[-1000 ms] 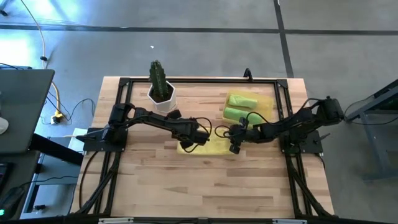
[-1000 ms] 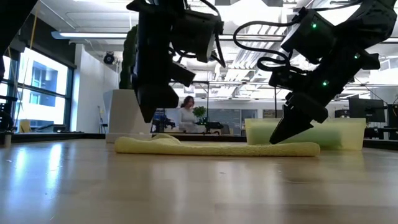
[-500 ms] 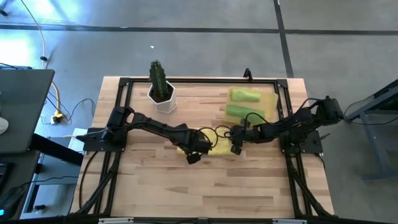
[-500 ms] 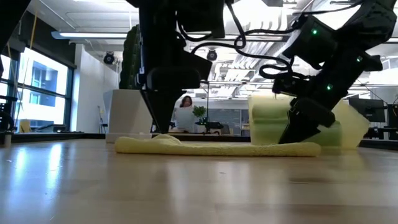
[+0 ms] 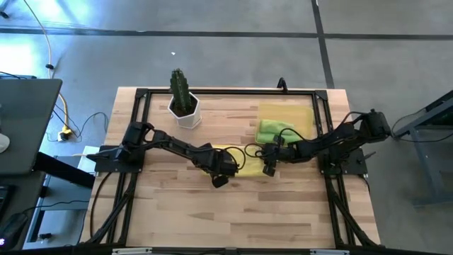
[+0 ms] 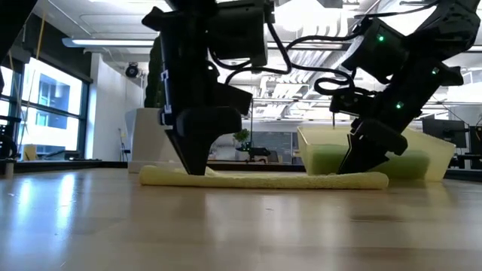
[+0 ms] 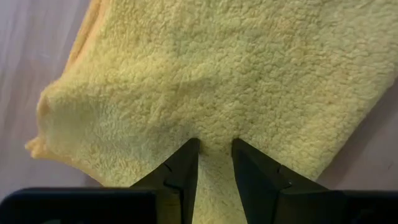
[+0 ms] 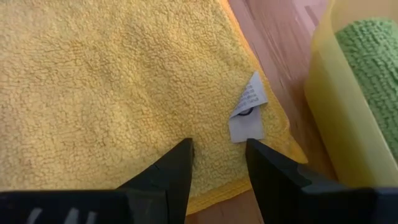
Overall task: Roll microfiber towels into tight, uniform cylinder then place into a basket
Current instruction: Fold the yellow microfiber cloth
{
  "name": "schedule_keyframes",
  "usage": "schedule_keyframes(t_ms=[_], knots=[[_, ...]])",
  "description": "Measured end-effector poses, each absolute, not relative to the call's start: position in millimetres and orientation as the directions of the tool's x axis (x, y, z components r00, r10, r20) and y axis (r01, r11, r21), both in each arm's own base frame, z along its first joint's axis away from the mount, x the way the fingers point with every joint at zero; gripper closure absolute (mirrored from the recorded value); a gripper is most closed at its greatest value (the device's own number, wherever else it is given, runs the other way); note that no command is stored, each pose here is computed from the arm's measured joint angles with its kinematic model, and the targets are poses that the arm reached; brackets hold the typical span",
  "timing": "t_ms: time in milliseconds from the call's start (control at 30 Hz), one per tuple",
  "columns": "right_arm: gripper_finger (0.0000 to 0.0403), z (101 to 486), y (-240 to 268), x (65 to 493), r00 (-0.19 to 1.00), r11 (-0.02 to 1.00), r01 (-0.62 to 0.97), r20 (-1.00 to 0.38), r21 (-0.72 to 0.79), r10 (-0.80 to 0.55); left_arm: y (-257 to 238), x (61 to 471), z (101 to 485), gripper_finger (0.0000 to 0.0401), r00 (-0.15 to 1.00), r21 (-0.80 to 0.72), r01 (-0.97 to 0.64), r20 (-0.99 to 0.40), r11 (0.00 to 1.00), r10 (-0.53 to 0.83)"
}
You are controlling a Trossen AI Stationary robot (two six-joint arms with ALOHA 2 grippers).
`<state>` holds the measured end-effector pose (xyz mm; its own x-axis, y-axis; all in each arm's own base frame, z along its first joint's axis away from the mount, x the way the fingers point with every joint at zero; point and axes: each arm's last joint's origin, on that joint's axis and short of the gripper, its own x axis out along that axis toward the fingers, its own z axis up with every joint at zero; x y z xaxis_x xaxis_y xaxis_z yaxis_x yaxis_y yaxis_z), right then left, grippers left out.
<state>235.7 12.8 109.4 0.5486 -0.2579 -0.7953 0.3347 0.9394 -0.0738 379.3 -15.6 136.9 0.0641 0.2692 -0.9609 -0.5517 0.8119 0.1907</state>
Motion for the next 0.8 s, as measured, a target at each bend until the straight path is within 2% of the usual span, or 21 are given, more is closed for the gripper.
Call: schedule_keyframes(t_ms=[367, 600, 800], knots=[[0.0259, 112.4, 12.8, 235.5, 0.561, 0.949, 0.299, -0.787, -0.098, -0.258, -19.4, 372.9, 131.2, 0.0323, 0.045, 0.186, -0.579, -0.965, 0.794, 0.259], [0.0259, 141.1, 11.8, 226.2, 0.624, 0.958, 0.262, -0.737, -0.114, -0.258, -23.1, 371.4, 130.3, 0.0323, 0.033, 0.188, -0.571, -0.967, 0.799, 0.252], [0.0259, 162.8, 21.4, 220.9, 0.715, 0.987, 0.159, -0.690, 0.004, -0.112, -26.5, 369.9, 129.6, 0.0323, 0.023, 0.199, -0.536, -0.968, 0.820, 0.250]])
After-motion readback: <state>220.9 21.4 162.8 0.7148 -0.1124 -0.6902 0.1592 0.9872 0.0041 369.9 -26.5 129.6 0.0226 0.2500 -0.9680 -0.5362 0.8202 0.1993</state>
